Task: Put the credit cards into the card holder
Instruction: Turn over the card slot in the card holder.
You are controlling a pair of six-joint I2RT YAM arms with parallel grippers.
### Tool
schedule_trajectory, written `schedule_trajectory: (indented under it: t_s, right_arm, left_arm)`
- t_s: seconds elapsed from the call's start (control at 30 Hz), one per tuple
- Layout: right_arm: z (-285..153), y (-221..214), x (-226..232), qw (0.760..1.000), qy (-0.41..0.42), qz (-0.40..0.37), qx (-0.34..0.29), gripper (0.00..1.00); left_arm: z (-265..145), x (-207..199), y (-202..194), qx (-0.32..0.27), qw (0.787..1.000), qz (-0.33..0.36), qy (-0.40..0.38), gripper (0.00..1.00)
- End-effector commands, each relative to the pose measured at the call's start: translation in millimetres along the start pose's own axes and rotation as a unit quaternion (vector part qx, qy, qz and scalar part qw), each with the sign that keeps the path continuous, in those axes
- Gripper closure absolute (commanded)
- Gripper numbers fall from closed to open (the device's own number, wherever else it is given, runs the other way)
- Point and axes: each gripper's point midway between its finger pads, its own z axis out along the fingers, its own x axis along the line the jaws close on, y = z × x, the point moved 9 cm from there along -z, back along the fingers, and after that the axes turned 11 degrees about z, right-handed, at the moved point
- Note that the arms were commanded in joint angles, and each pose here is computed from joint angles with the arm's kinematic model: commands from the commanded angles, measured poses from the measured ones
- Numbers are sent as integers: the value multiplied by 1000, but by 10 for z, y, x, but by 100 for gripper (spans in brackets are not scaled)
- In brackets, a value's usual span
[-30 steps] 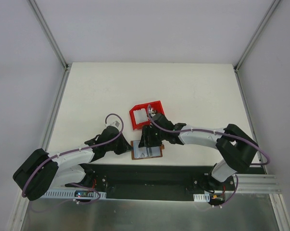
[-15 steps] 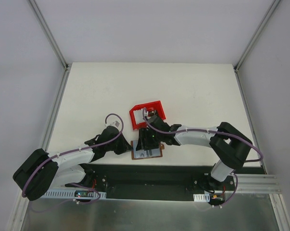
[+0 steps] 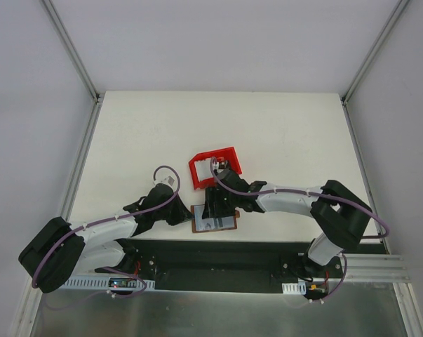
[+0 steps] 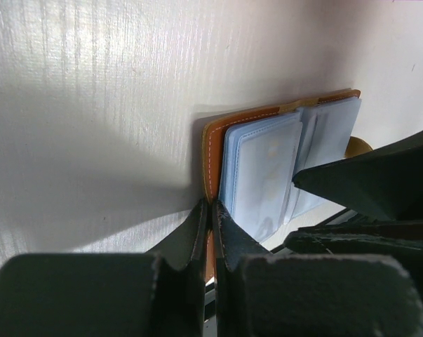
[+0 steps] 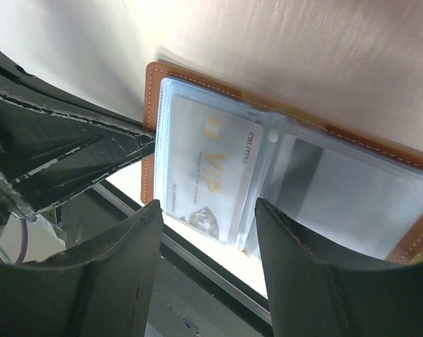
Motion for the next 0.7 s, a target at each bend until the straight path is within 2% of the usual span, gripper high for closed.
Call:
schedule_trajectory:
  t_s: [0.0, 0.43, 0.53, 0.67]
  right_arm:
    - [49, -11, 119, 1000, 19, -13, 17, 42]
    - [48, 0, 309, 997, 53, -45, 25, 44]
    - [57, 0, 281, 998, 38, -47, 27, 45]
    - [-104, 106, 260, 997, -11, -72, -26, 42]
  left_arm:
    - [-15, -25, 39, -9, 1000, -2, -1, 100]
    - [-14, -37, 47, -8, 1000, -1, -2, 100]
    - [-18, -48, 53, -8, 1000, 2, -5, 100]
    - [-45, -63, 52, -11, 1000, 1, -13, 100]
